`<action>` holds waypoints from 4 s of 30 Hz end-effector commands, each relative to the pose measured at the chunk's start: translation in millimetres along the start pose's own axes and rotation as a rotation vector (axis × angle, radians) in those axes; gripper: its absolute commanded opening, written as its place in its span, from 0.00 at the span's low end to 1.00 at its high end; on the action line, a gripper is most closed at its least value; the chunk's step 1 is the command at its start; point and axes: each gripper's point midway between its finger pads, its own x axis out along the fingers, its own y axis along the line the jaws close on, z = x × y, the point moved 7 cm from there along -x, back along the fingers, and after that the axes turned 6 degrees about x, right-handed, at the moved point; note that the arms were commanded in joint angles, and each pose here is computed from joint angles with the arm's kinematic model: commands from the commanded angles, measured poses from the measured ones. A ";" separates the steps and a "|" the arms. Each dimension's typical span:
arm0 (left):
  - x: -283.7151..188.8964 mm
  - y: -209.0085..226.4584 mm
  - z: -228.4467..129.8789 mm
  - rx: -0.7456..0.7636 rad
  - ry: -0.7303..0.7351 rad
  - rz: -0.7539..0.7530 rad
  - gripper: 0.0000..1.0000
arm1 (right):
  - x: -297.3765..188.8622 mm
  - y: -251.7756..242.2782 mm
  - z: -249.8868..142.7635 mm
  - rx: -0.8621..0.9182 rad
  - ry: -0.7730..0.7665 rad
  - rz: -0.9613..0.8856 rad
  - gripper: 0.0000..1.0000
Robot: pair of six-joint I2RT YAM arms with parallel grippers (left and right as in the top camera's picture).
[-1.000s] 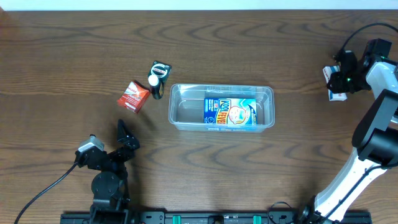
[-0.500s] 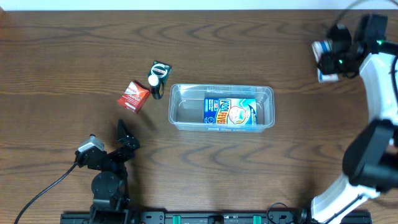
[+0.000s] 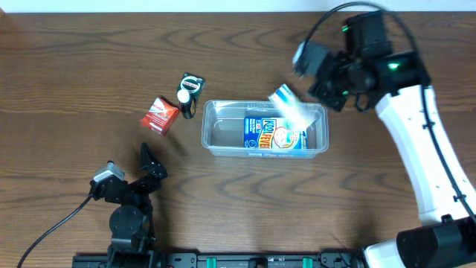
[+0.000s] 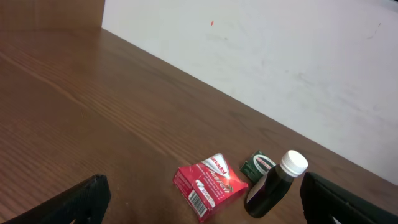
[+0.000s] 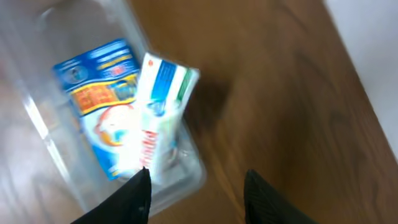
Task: Pack container
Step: 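Carry the white box into the container beside the blue box, then lower the white box into the container and release it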
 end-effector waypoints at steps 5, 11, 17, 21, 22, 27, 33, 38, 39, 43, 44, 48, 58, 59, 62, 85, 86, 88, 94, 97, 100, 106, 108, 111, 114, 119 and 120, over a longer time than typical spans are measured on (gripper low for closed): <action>1.2 6.9 -11.6 0.034 0.033 0.038 0.98 | 15.2 29.5 10.9 -0.170 0.020 0.079 0.40; 1.2 6.9 -11.6 0.034 0.033 0.038 0.98 | 15.2 29.3 10.5 -0.144 0.022 0.079 0.40; 1.2 6.9 -11.6 0.034 0.033 0.038 0.98 | 14.7 35.2 14.8 -0.078 -0.018 0.131 0.40; 1.2 6.9 -11.6 0.034 0.033 0.038 0.98 | 13.1 45.8 22.5 -0.028 -0.083 0.223 0.35; 1.2 6.9 -11.6 0.034 0.033 0.038 0.98 | 12.7 49.3 24.9 -0.018 -0.097 0.246 0.34; 1.2 6.9 -11.6 0.034 0.033 0.038 0.98 | 13.1 70.7 36.5 -0.045 -0.125 0.317 0.31; 1.2 6.9 -11.6 0.034 0.033 0.038 0.98 | 30.1 97.3 48.5 -0.076 -0.079 0.346 0.47; 1.1 6.9 -11.5 0.034 0.033 0.038 0.98 | 79.0 96.6 47.0 0.160 0.040 0.364 0.53; 1.2 6.9 -11.6 0.034 0.033 0.038 0.98 | 91.0 95.0 45.7 0.243 0.064 0.376 0.57; 1.2 6.9 -11.6 0.034 0.033 0.039 0.98 | 124.1 93.9 43.9 0.404 0.079 0.505 0.78; 1.1 6.9 -11.5 0.034 0.033 0.038 0.98 | 129.0 92.8 44.2 0.429 0.072 0.531 0.80; 1.1 6.9 -11.5 0.034 0.033 0.038 0.98 | 143.8 84.2 39.4 0.528 0.076 0.582 0.81; 1.2 6.9 -11.6 0.034 0.033 0.038 0.98 | 141.6 76.1 26.2 0.639 0.126 0.625 0.99; 1.2 6.9 -11.6 0.034 0.033 0.038 0.98 | 140.7 77.4 25.9 0.643 0.130 0.636 0.99; 1.2 6.9 -11.6 0.034 0.033 0.038 0.98 | 139.5 80.5 27.3 0.666 0.136 0.657 0.99; 1.2 6.9 -11.6 0.034 0.033 0.038 0.98 | 183.5 114.2 9.3 1.022 0.322 0.421 0.81; 1.1 6.9 -11.6 0.034 0.033 0.038 0.98 | 184.9 114.2 8.5 1.035 0.321 0.417 0.80; 1.2 6.9 -11.6 0.034 0.033 0.038 0.98 | 187.5 114.1 6.9 1.060 0.321 0.407 0.77; 1.1 6.9 -11.5 0.034 0.033 0.038 0.98 | 194.4 115.2 2.2 1.089 0.313 0.396 0.73; 1.1 6.9 -11.6 0.034 0.033 0.038 0.98 | 196.0 115.5 1.5 1.095 0.308 0.397 0.66; 1.1 6.9 -11.5 0.034 0.033 0.038 0.98 | 196.3 115.0 2.5 1.094 0.301 0.398 0.54; 1.1 6.9 -11.5 0.034 0.033 0.038 0.98 | 196.4 114.8 3.0 1.094 0.298 0.398 0.36; 1.2 6.9 -11.6 0.034 0.033 0.038 0.98 | 196.4 114.8 3.0 1.094 0.298 0.398 0.31; 1.1 6.9 -11.5 0.034 0.033 0.038 0.98 | 196.4 114.8 3.0 1.093 0.298 0.398 0.24; 1.2 6.9 -11.6 0.034 0.033 0.038 0.98 | 196.1 114.3 2.3 1.096 0.301 0.397 0.19; 1.1 6.9 -11.6 0.034 0.033 0.038 0.98 | 195.8 114.5 1.9 1.097 0.304 0.402 0.15; 1.2 6.9 -11.6 0.034 0.033 0.038 0.98 | 195.7 114.7 2.1 1.097 0.303 0.404 0.14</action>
